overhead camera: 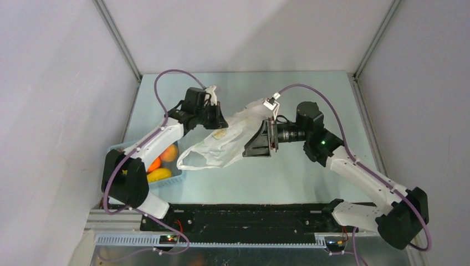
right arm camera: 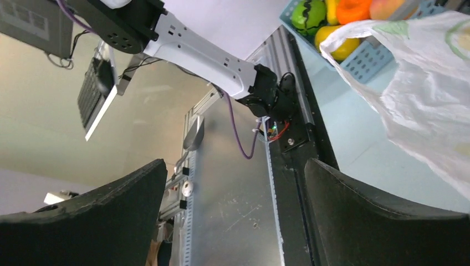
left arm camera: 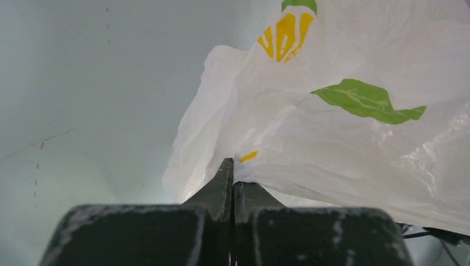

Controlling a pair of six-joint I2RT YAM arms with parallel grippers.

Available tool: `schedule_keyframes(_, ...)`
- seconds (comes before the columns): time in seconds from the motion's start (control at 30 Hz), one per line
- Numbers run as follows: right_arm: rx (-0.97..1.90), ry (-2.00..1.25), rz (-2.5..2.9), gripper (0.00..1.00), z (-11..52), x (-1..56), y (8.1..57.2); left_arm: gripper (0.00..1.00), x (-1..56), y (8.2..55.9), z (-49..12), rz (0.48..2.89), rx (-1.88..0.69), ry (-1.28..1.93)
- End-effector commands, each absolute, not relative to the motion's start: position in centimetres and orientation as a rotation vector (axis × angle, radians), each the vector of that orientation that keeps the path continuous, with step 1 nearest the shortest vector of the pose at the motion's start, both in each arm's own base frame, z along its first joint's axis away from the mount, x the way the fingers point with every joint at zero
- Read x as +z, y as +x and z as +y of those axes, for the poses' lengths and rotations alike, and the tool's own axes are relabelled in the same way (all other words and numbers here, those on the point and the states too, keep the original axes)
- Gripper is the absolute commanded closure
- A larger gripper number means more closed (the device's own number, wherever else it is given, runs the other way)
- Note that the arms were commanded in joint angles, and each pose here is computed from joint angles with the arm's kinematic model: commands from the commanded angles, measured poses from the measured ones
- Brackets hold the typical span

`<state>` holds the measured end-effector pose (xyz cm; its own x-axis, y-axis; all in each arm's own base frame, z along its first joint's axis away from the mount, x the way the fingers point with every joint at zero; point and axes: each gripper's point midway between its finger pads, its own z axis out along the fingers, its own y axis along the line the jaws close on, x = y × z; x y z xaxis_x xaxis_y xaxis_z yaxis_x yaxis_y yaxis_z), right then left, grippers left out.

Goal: Place the fake fruits into the plastic bag and tie a complex knot
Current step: Open the plastic bag at the center of the board.

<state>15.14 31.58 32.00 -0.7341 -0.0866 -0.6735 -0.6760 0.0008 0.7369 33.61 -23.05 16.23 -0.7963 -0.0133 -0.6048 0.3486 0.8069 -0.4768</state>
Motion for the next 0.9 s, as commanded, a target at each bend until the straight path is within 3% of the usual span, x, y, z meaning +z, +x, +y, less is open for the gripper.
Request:
schedule_keyframes(0.0,1.601,-0.703,1.784,0.0,30.1,35.1,15.3,1.0,18.0,35.3,-21.7,2.296,-0.782,0.123)
schedule_keyframes(0.17,1.364,-0.568,1.76,0.0,28.1,35.8,16.9,1.0,18.0,35.7,-21.1,2.287,-0.793,0.074)
schedule_keyframes(0.37,1.46,-0.611,1.721,0.0,28.5,37.1,15.3,1.0,18.1,35.8,-21.3,2.28,-0.834,0.063)
schedule_keyframes(0.63,1.399,-0.627,2.003,0.0,32.7,29.2,16.9,1.0,18.6,35.6,-21.5,2.263,-0.859,0.071)
schedule_keyframes(0.87,1.434,-0.65,2.114,0.0,35.4,25.6,16.4,1.0,18.9,35.5,-21.5,2.257,-0.863,0.07)
